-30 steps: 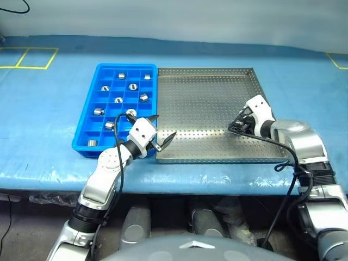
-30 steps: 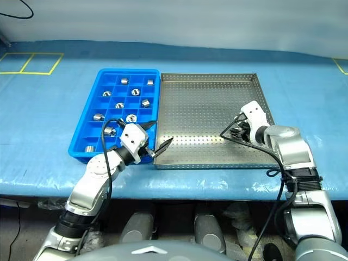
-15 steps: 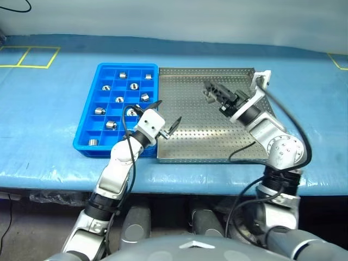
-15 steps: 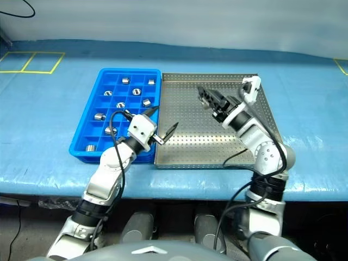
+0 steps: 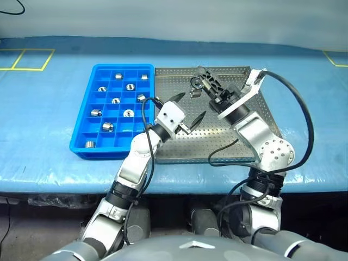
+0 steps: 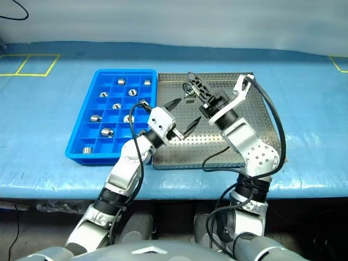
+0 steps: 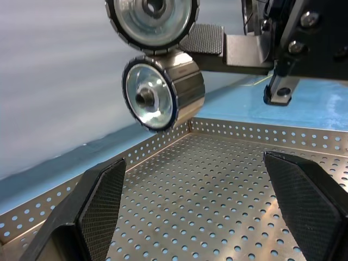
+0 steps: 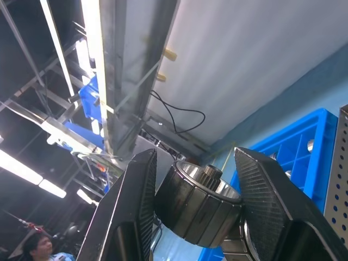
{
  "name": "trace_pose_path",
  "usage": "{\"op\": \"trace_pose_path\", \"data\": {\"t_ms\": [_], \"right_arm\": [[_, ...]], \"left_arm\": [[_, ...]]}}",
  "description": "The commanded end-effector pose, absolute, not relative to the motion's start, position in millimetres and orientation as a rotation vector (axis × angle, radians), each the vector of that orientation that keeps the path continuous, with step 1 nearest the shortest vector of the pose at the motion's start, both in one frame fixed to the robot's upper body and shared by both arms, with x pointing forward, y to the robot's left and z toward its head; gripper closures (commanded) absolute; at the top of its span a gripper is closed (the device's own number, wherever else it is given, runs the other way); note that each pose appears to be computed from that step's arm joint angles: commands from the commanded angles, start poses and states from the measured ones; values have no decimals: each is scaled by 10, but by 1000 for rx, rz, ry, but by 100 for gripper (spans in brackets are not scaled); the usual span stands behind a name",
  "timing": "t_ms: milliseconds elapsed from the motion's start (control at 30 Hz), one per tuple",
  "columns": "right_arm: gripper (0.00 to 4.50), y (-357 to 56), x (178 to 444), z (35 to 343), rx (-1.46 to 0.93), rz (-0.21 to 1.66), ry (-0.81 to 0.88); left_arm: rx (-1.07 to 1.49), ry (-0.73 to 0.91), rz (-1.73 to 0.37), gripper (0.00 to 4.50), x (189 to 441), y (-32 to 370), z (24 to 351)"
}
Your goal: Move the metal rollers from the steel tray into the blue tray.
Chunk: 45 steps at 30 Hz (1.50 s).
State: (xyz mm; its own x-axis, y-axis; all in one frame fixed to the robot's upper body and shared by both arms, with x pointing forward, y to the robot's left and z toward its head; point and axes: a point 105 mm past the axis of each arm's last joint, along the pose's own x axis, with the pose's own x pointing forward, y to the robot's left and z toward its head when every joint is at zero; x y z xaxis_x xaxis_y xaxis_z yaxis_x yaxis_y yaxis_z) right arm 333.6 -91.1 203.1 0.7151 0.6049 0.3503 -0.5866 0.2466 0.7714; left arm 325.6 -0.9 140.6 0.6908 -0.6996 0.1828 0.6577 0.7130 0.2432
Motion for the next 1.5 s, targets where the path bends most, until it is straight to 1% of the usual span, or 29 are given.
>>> {"op": "trace_pose_path", "data": {"t_ms": [33,233,700,767,833,933,1000,1167,1300,1400,1500], "right_arm": [[261,-852,3286,2141,1024,850,-18],[261,-792,3290,2095,1003,852,0],[261,-684,3273,1944,940,855,67],[261,-695,3282,1931,941,846,69],[261,-698,3285,1923,937,843,70],[261,-700,3285,1915,934,842,71],[261,-698,3285,1910,947,843,72],[261,-685,3297,1901,971,840,77],[261,-738,3331,1967,1014,823,28],[261,-845,3354,2105,1113,812,-68],[261,-955,3350,2237,1191,815,-161]], "left_arm": [[140,-325,-773,10,3231,-54,1577],[93,-311,-719,10,3250,-20,1617],[48,-353,-710,10,3225,-115,1731],[41,-353,-715,45,3222,-121,1733],[40,-348,-724,94,3213,-128,1721],[37,-351,-733,201,3193,-134,1718],[33,-354,-741,261,3178,-139,1721],[27,-342,-719,262,3191,-111,1697],[-16,-311,-710,262,3195,-94,1651],[-145,-244,-691,262,3209,-79,1586],[-153,-216,-692,262,3204,-82,1538]]}}
